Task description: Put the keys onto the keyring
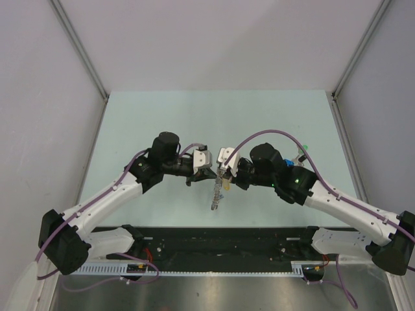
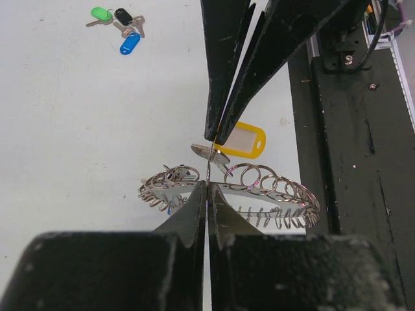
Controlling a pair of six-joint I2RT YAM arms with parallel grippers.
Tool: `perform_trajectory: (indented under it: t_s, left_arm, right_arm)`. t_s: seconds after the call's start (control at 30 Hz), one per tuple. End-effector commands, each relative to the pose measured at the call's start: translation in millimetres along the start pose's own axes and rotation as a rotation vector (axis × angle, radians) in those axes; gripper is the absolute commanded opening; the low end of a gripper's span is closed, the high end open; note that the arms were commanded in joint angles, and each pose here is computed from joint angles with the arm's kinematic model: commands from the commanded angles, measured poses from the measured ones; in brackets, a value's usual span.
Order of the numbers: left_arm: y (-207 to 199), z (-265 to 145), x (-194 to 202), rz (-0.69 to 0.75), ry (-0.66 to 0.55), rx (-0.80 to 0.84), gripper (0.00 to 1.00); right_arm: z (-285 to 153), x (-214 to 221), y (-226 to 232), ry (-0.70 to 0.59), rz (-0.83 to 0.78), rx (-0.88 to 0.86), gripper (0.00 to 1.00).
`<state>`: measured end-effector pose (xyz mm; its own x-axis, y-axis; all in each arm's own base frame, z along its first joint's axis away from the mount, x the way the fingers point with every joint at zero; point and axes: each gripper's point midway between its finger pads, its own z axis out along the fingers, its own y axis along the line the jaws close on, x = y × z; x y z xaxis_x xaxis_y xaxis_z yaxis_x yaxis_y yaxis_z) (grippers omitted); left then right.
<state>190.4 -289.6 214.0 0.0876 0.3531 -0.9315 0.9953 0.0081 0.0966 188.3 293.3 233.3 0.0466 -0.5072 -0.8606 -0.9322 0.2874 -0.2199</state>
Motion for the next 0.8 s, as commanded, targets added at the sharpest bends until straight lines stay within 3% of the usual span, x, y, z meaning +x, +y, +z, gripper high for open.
perform_trajectory:
  t_s: [0.0,0.57,0.77]
  left_arm:
    - [2.2,0.2,-21.4,0.043,-0.055,0.004,0.0]
    - [6.8,-0.9,-20.0,0.043,-0.044,-0.025,0.0]
    - [40.0,-8.7,-1.8,-0.013,0.057,-0.222,0.0]
  right_arm:
    - [-4.4,-30.4,-4.7,-0.084,-0.013,0.014,0.0]
    - [-6.2,-29.2,-13.6,-0.074,0.023,0.077,0.0]
    - [-2.8,-9.9,-26.9,-0.007,0.118,0.168,0.0]
